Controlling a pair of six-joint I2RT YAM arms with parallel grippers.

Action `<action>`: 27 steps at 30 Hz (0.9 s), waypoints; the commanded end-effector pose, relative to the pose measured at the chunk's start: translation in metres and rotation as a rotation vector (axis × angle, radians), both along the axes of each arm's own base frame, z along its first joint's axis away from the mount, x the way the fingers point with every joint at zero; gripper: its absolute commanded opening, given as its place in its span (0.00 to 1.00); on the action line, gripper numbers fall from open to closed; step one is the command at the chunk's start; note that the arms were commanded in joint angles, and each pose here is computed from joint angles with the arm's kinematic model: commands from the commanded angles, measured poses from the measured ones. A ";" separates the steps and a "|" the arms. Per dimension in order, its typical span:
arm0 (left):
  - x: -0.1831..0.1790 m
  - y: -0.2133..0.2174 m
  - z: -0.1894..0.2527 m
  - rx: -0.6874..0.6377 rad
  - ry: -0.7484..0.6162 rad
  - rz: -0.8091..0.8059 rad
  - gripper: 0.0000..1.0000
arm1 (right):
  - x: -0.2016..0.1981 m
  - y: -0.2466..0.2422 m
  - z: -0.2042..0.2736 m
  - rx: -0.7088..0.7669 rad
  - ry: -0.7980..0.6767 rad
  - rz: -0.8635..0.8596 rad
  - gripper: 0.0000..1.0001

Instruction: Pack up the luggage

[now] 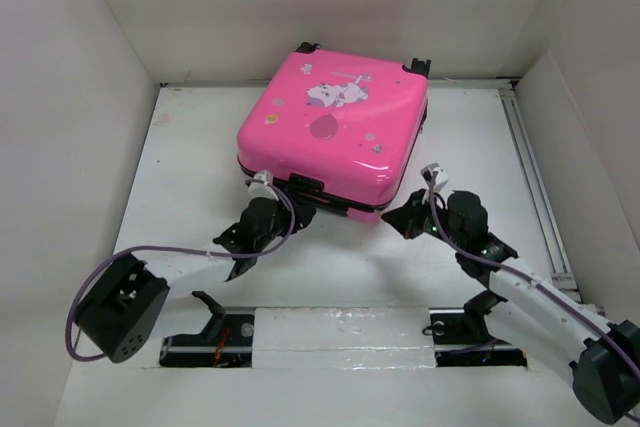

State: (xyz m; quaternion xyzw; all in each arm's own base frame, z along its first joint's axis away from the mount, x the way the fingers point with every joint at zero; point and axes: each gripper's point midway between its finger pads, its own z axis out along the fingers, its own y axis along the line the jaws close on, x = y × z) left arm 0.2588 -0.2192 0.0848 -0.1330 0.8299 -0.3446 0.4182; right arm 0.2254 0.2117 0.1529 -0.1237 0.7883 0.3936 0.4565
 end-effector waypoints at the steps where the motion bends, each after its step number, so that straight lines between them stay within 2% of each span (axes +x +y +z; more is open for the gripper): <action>1: 0.023 -0.019 0.033 -0.095 -0.078 0.014 0.47 | -0.003 0.011 0.044 0.075 -0.139 0.043 0.00; 4: 0.030 -0.024 0.043 -0.150 -0.107 0.032 0.52 | -0.005 0.014 0.038 0.065 -0.132 0.040 0.00; 8: 0.023 -0.019 0.038 -0.206 -0.116 0.043 0.52 | -0.005 0.012 0.029 0.055 -0.113 0.015 0.00; 11: 0.023 -0.013 0.038 -0.234 -0.122 0.079 0.60 | -0.003 0.008 0.022 0.048 -0.101 -0.021 0.00; 12: 0.022 -0.009 0.033 -0.224 -0.116 0.093 0.60 | -0.002 0.007 0.018 0.044 -0.091 -0.041 0.08; 13: 0.022 -0.010 0.034 -0.234 -0.111 0.097 0.60 | -0.001 0.006 0.018 0.042 -0.092 -0.050 0.08; 14: 0.023 -0.011 0.031 -0.224 -0.099 0.098 0.60 | -0.002 0.005 0.013 0.036 -0.083 -0.050 0.16; 15: 0.027 -0.012 0.034 -0.232 -0.101 0.109 0.60 | -0.001 0.006 0.012 0.037 -0.084 -0.050 0.33; 18: 0.030 -0.014 0.025 -0.223 -0.075 0.114 0.60 | 0.007 0.006 0.010 0.033 -0.090 -0.074 0.46; 22: 0.035 -0.014 0.029 -0.257 -0.083 0.129 0.58 | 0.015 0.013 0.006 0.024 -0.103 -0.082 0.53; 25: 0.037 -0.015 0.026 -0.254 -0.072 0.142 0.56 | 0.022 0.016 0.005 0.026 -0.114 -0.100 0.53; 27: 0.040 -0.013 0.028 -0.268 -0.077 0.158 0.50 | 0.031 0.017 0.006 0.031 -0.137 -0.134 0.51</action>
